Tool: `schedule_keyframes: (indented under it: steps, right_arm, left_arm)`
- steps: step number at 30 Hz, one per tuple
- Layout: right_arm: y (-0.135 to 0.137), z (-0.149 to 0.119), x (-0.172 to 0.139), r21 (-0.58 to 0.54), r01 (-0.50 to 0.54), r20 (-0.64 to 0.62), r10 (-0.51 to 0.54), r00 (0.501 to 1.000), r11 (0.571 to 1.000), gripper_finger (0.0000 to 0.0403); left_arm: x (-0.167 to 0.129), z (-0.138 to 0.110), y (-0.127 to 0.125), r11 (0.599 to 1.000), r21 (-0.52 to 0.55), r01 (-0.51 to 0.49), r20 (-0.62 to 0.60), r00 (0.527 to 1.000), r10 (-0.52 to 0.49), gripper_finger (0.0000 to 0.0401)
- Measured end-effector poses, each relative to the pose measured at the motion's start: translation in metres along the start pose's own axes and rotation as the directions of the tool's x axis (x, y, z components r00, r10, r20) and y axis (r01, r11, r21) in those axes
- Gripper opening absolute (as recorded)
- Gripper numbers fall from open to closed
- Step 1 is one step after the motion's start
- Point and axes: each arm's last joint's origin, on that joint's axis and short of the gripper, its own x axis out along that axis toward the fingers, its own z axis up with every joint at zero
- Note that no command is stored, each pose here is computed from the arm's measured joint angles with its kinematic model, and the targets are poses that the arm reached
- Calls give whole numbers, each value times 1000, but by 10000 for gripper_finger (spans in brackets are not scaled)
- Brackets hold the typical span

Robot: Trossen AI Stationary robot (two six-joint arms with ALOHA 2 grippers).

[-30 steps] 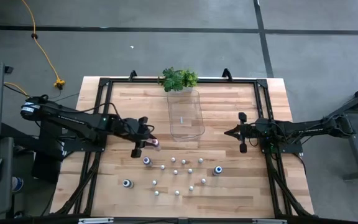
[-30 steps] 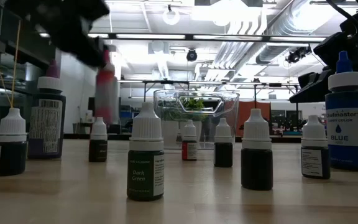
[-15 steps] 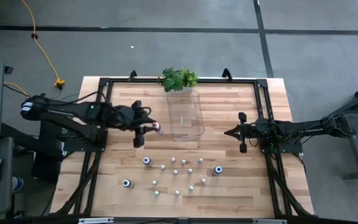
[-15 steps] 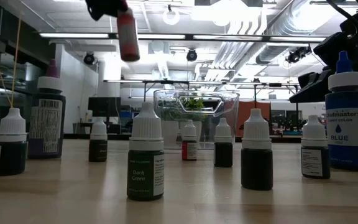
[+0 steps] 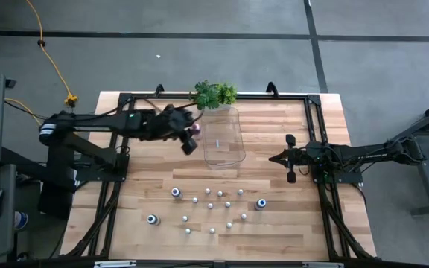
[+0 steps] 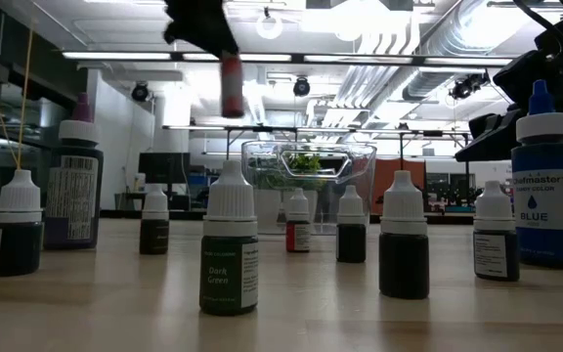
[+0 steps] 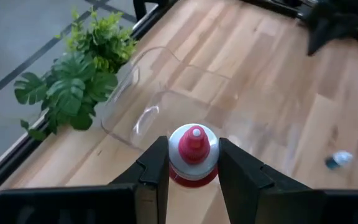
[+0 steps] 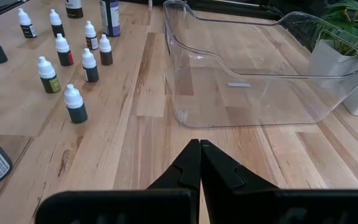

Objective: Pick & Place food coloring
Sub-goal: Put the large pink food coloring bottle into the transparent bin

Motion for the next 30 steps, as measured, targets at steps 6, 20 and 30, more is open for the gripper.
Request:
schedule_keyframes:
  steps: [6,20,30]
  right_arm:
    - [0,0,0,0,0,2,0,1000,1000,0]
    - [0,0,0,0,0,0,0,1000,1000,0]
    - [0,0,0,0,0,0,0,1000,1000,0]
  left_arm:
    - [38,19,-3,998,32,-50,-45,998,52,96]
    - [119,20,10,946,-249,-208,-182,969,165,96]
    - [154,8,20,801,-458,-386,-219,922,319,96]
